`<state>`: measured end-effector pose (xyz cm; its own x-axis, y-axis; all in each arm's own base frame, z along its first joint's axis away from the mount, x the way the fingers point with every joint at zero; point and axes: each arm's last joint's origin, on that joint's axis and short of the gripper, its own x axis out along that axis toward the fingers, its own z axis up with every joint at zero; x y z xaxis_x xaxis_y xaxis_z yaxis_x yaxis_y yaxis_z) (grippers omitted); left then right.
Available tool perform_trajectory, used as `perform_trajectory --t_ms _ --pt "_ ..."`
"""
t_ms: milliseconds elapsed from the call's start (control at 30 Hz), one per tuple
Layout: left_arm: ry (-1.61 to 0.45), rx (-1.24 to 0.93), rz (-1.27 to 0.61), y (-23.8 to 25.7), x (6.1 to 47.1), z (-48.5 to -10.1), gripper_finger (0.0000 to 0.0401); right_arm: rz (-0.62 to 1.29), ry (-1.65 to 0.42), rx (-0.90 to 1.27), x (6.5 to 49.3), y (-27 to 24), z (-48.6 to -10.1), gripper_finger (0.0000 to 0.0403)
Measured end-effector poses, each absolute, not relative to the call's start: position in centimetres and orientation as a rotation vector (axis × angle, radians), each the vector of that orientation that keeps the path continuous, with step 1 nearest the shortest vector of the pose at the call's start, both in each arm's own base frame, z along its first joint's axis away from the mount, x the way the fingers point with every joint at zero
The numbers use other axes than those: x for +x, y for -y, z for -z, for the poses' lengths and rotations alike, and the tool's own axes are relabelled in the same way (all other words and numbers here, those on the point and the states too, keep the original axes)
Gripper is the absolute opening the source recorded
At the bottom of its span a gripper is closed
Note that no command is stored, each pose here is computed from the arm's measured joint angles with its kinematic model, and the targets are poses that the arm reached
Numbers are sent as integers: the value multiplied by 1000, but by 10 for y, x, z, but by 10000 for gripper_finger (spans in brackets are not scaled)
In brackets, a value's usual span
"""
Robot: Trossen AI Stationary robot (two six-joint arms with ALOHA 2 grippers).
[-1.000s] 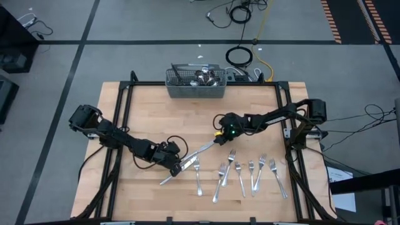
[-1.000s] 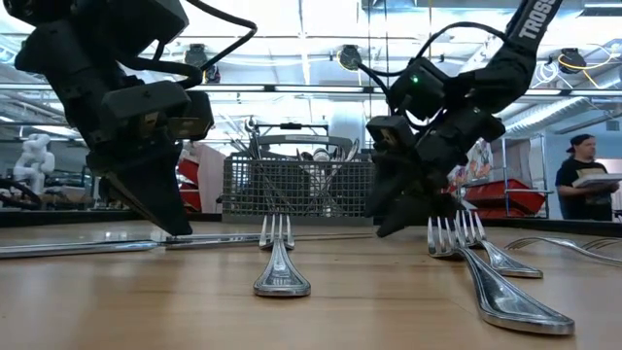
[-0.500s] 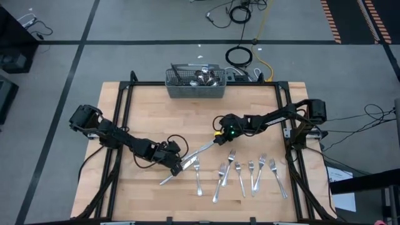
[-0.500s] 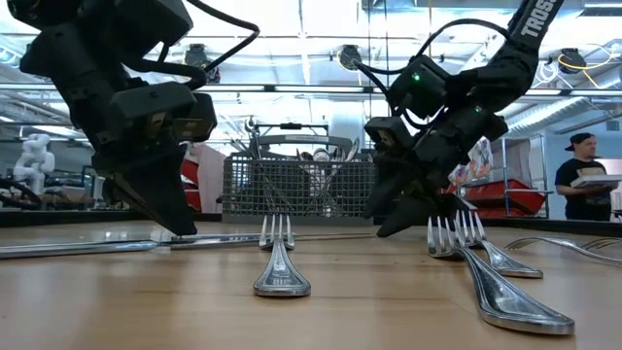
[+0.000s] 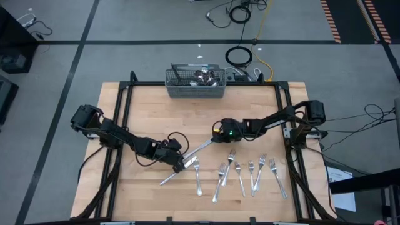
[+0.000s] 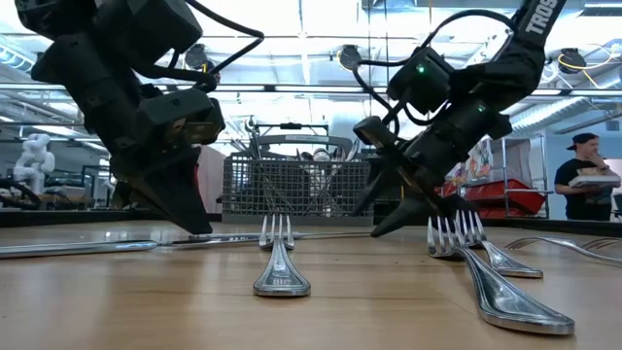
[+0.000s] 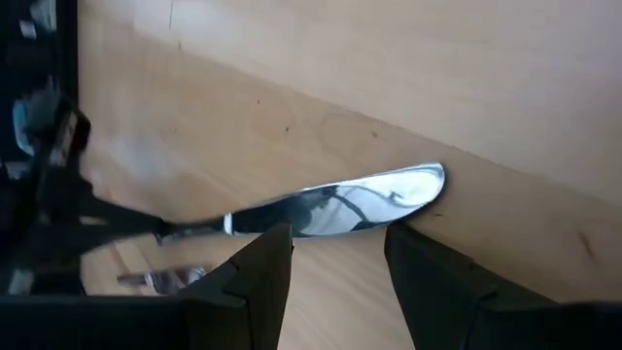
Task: Sort silverware
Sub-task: Put the silver knife into the gray utensil holder
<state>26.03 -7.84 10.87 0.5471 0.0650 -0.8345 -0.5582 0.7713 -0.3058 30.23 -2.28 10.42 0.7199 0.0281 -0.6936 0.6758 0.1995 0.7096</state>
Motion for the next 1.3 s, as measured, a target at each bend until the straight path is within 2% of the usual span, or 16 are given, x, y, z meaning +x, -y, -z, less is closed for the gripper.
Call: perform_trajectory --t_ms 300,500,733,900,1100,1200,1300 --pt "-895 -603 -377 79 263 -111 0 660 -521 1415 304 20 -104 149" --pt "-911 -609 -327 81 267 -107 0 744 -460 1443 307 21 -96 87" --pt "-911 -606 -252 82 271 -104 0 686 -475 1339 344 22 -90 13" --pt "-922 -630 -244 79 273 -104 0 698 -538 1263 362 23 -94 1" --pt "-918 -646 -254 74 274 -104 0 641 -613 1064 357 20 -114 0" --pt "-912 -669 -274 73 275 -104 0 698 -551 971 344 22 -151 0" --pt "-905 -671 -277 73 275 -104 0 834 -488 866 319 16 -190 1"
